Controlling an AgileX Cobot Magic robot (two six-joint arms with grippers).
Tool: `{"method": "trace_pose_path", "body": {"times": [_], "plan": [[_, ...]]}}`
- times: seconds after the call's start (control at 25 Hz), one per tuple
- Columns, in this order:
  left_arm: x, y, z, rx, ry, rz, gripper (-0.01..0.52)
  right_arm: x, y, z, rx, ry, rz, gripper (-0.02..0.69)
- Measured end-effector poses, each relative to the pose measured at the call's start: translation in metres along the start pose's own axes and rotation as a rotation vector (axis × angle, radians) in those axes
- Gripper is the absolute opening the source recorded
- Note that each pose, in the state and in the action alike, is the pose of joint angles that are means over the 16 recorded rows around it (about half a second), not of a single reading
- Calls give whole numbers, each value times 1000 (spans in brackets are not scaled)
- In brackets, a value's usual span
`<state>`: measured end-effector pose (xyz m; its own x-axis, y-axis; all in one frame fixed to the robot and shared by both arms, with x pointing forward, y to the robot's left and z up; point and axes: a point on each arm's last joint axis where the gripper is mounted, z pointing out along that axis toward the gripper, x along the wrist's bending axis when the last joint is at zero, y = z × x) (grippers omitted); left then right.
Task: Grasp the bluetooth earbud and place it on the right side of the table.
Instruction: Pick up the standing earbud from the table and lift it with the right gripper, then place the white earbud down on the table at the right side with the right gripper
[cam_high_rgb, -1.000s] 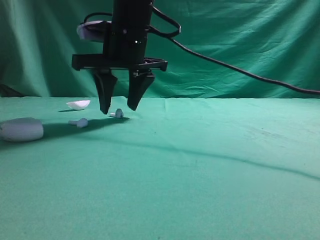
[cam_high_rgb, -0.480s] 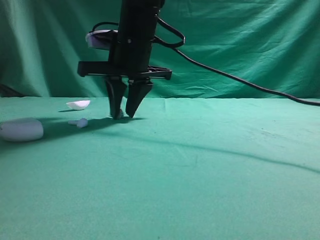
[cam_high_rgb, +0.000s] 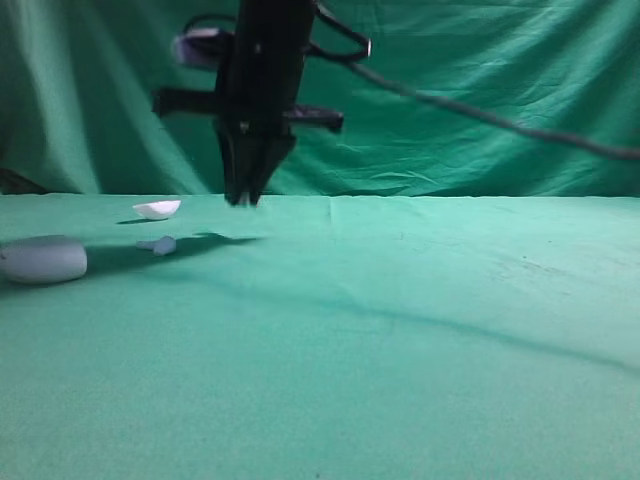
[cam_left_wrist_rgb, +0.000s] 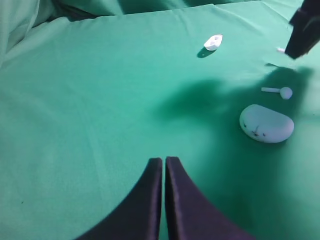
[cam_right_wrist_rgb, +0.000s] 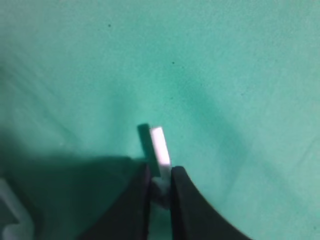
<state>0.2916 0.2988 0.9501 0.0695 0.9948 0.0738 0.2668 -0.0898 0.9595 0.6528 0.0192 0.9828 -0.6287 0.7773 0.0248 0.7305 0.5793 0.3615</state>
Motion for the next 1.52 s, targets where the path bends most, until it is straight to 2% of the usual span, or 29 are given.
{"method": "trace_pose_path", "body": {"times": [0.2,0.44,0.64,0.8,1.0,1.24,1.52], "plan": [[0,0,0,0,0,0,0,-6,7,-55,-77,-30,-1,94],[0,0,0,0,0,0,0,-22,2,-139,-186,-125,17,94],[0,0,0,0,0,0,0,-46,-25,-194,-207,-217,74,94],[0,0,0,0,0,0,0,-71,-62,-214,-168,-277,148,94],[0,0,0,0,0,0,0,-101,-126,-202,-75,-308,270,94],[0,0,0,0,0,0,0,-121,-201,-149,32,-298,396,94],[0,0,0,0,0,0,0,-130,-248,-88,72,-269,470,94]]}}
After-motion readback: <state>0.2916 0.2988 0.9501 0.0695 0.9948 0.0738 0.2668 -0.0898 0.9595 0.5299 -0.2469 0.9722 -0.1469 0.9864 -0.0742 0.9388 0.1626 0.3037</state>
